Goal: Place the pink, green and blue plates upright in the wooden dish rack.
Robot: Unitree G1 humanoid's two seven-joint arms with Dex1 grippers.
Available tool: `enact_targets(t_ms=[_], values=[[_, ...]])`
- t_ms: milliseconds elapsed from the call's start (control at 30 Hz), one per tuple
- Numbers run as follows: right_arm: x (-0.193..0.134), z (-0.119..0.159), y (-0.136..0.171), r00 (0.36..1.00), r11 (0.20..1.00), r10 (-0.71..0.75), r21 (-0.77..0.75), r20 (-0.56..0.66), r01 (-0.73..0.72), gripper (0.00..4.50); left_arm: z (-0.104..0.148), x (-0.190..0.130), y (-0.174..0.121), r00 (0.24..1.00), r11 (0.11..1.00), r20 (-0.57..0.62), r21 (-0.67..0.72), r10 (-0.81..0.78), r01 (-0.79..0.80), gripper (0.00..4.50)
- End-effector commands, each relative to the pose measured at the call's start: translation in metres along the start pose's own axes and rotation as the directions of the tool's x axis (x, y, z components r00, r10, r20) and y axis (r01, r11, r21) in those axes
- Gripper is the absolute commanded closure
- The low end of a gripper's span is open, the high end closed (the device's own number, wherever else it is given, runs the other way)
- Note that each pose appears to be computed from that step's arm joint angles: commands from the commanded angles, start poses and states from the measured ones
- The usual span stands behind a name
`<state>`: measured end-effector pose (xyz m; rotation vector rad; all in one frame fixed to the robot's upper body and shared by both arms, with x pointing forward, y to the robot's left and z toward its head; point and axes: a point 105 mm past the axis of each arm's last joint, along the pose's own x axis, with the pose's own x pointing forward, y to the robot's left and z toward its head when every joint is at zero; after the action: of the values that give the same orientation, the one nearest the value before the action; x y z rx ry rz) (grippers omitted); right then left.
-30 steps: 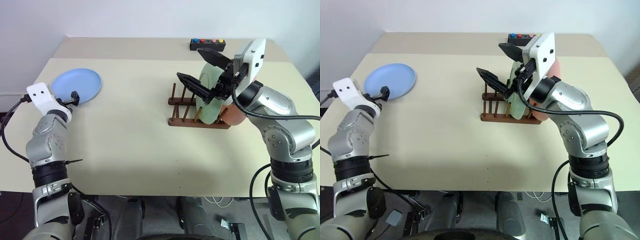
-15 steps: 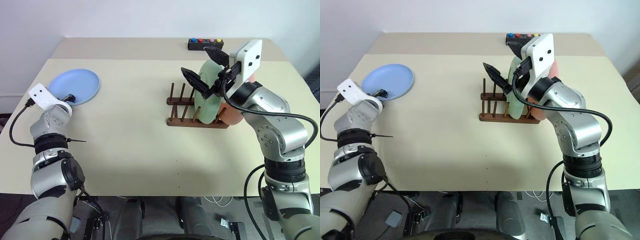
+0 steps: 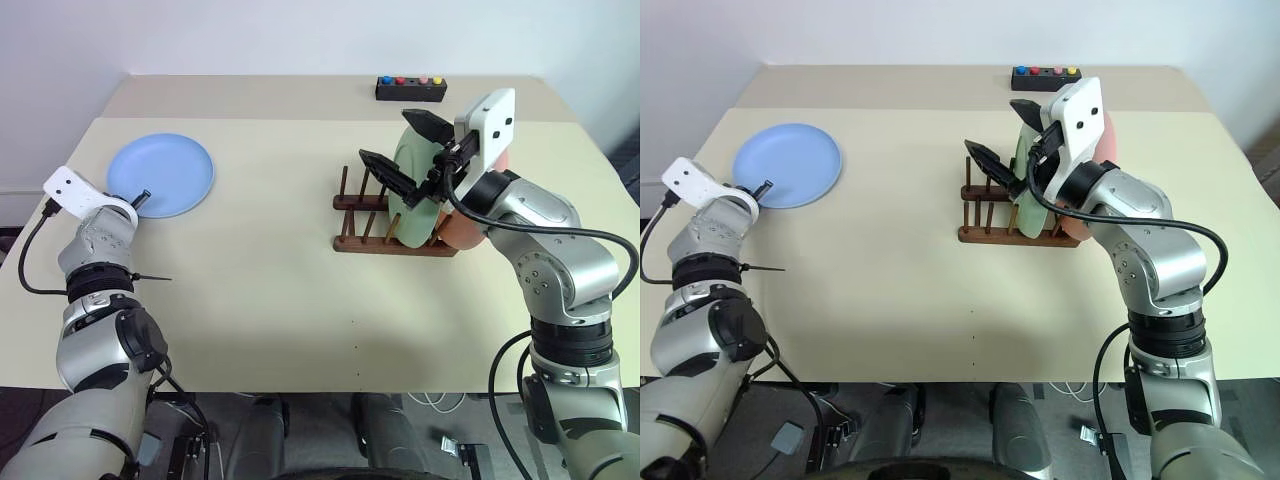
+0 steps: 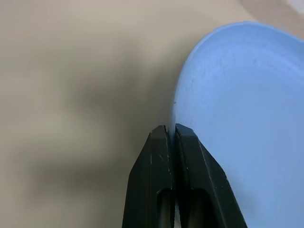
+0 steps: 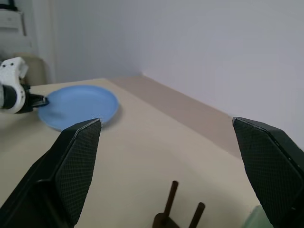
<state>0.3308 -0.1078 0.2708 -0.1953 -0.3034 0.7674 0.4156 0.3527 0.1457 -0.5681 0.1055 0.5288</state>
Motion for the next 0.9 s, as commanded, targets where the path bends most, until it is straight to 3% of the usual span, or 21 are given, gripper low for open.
enact_targets(t_ms=[33,133,200,367,467,567,700,900], values=[[0.000,0.003,0.003,0.999,0.970,0.021,-0.243,-0.039,-0.030,0.00,0.047,-0.028,-0.051,0.946,0.973,0.234,0.105,-0.226,0.207,4.47],[0.005,0.000,0.017,0.994,0.886,0.087,-0.451,-0.073,-0.110,0.00,0.064,-0.079,-0.111,0.824,0.891,0.355,0.278,-0.442,0.359,4.47],[0.008,0.000,0.020,0.992,0.853,0.101,-0.508,-0.070,-0.123,0.00,0.066,-0.100,-0.133,0.767,0.843,0.378,0.375,-0.519,0.385,4.47],[0.019,-0.001,0.031,0.989,0.775,0.140,-0.615,-0.057,-0.145,0.00,0.054,-0.140,-0.185,0.683,0.734,0.334,0.510,-0.650,0.449,4.47],[0.028,-0.002,0.041,0.985,0.681,0.167,-0.716,-0.054,-0.155,0.00,0.035,-0.166,-0.215,0.639,0.654,0.274,0.578,-0.719,0.488,4.47],[0.032,-0.002,0.044,0.983,0.642,0.175,-0.752,-0.047,-0.151,0.00,0.025,-0.175,-0.226,0.636,0.627,0.240,0.601,-0.733,0.496,4.47],[0.034,-0.005,0.049,0.980,0.602,0.191,-0.783,-0.051,-0.158,0.00,0.009,-0.200,-0.246,0.577,0.557,0.186,0.599,-0.795,0.575,4.47],[0.036,-0.016,0.048,0.979,0.556,0.185,-0.812,-0.090,-0.180,0.00,0.009,-0.211,-0.253,0.559,0.539,0.170,0.585,-0.812,0.605,4.47]])
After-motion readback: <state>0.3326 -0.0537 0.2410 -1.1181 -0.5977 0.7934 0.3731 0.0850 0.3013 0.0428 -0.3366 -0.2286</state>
